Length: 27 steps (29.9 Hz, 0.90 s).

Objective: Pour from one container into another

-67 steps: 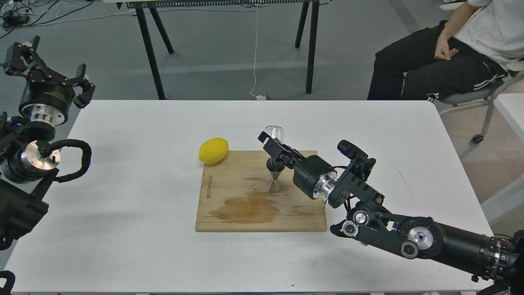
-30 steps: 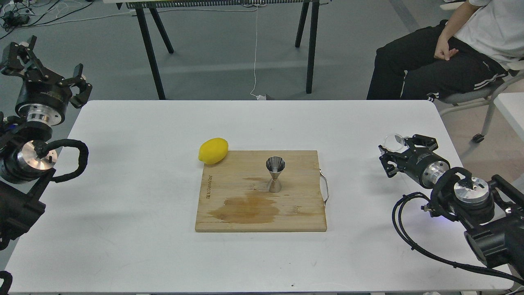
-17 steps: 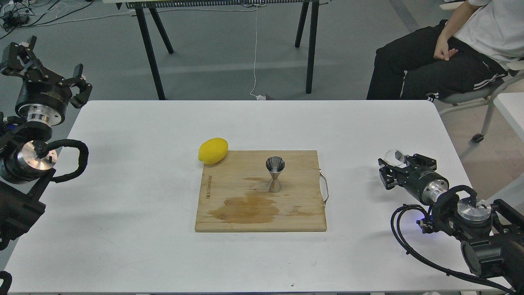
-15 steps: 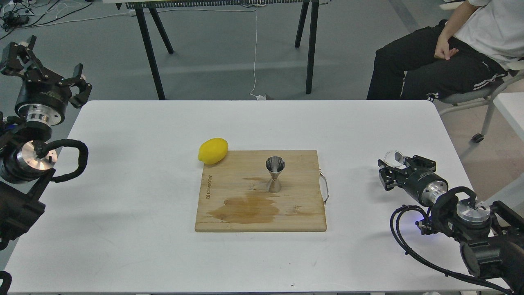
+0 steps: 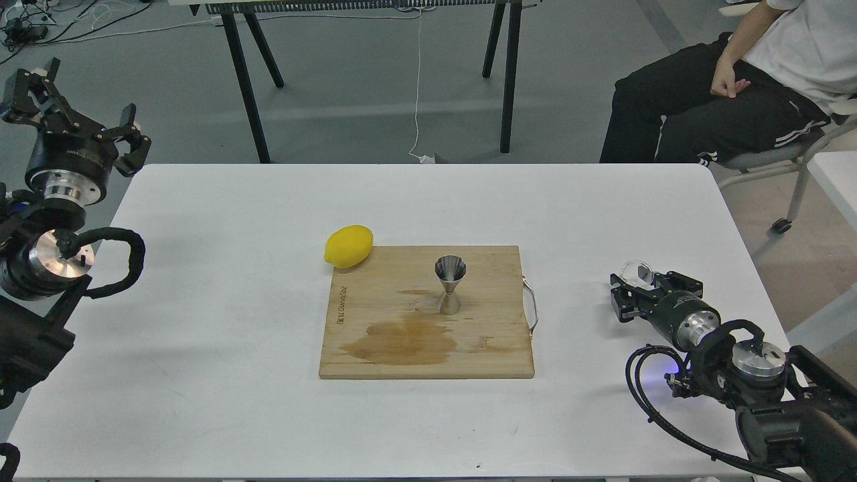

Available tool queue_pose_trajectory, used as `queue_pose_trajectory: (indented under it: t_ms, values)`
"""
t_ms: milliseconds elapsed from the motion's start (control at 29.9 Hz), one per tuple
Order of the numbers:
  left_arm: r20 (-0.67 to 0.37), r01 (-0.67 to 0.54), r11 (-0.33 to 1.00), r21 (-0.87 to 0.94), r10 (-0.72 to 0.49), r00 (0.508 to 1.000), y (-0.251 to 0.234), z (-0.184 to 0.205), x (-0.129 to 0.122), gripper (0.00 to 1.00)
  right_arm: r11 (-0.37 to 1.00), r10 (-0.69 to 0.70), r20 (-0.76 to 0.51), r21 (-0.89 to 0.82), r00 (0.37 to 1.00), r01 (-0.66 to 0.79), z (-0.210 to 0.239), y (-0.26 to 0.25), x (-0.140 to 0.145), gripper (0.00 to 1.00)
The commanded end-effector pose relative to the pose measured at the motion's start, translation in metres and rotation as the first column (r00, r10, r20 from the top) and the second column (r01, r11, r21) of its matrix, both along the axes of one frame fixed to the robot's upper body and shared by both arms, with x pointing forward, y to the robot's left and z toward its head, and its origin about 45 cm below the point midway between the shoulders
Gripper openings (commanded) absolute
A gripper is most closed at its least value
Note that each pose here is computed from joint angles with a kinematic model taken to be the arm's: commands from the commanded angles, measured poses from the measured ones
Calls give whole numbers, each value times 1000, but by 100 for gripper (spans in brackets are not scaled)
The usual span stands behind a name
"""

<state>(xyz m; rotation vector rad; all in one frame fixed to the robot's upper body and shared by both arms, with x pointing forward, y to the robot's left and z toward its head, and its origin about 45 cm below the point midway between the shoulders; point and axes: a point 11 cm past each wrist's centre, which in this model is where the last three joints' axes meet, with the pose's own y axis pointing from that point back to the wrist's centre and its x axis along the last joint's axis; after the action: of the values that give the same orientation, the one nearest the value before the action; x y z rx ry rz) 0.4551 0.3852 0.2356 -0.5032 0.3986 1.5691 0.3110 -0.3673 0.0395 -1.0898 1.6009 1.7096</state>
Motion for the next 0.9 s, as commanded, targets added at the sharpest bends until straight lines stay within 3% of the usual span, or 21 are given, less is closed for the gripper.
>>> queue_pose_trajectory:
  t_ms: [0, 100, 200, 468, 568, 635, 701, 768, 802, 835, 868]
  values:
    - [2, 1, 1000, -1, -1, 1000, -1, 1, 0, 100, 1000, 1, 1, -2, 1000, -1, 0, 0, -1, 62]
    - [2, 0, 1000, 0, 0, 1000, 0, 1, 0, 100, 1000, 1, 4, 0, 1000, -1, 0, 1, 0, 42]
    - [1, 0, 1000, 1, 0, 1000, 1, 1, 0, 100, 1000, 1, 2, 0, 1000, -1, -1, 0, -2, 38]
    - [2, 1, 1000, 1, -1, 1000, 0, 2, 1, 100, 1000, -1, 1, -2, 1000, 1, -1, -1, -2, 71]
    - [3, 1, 1000, 1, -1, 1000, 0, 2, 1, 100, 1000, -2, 3, -3, 1000, 2, -1, -1, -2, 73]
    - [3, -2, 1000, 2, 2, 1000, 1, 2, 1, 100, 1000, -2, 3, -3, 1000, 2, -2, -1, -3, 65]
    - [2, -2, 1000, 2, 2, 1000, 1, 1, 0, 100, 1000, -4, 7, -3, 1000, 4, -1, -1, -2, 68]
    - [4, 0, 1000, 1, 0, 1000, 0, 2, 1, 100, 1000, -5, 7, -4, 1000, 5, -1, -1, -2, 78]
    - [2, -1, 1000, 1, 1, 1000, 1, 1, 0, 100, 1000, -6, 7, -5, 1000, 6, -1, -1, -2, 91]
    - [2, -1, 1000, 1, 1, 1000, 1, 1, 0, 100, 1000, -9, 7, -6, 1000, 9, -1, -2, -2, 99]
    - [4, 0, 1000, 1, 0, 1000, 0, 2, 1, 100, 1000, -10, 8, -7, 1000, 10, -1, -2, -2, 99]
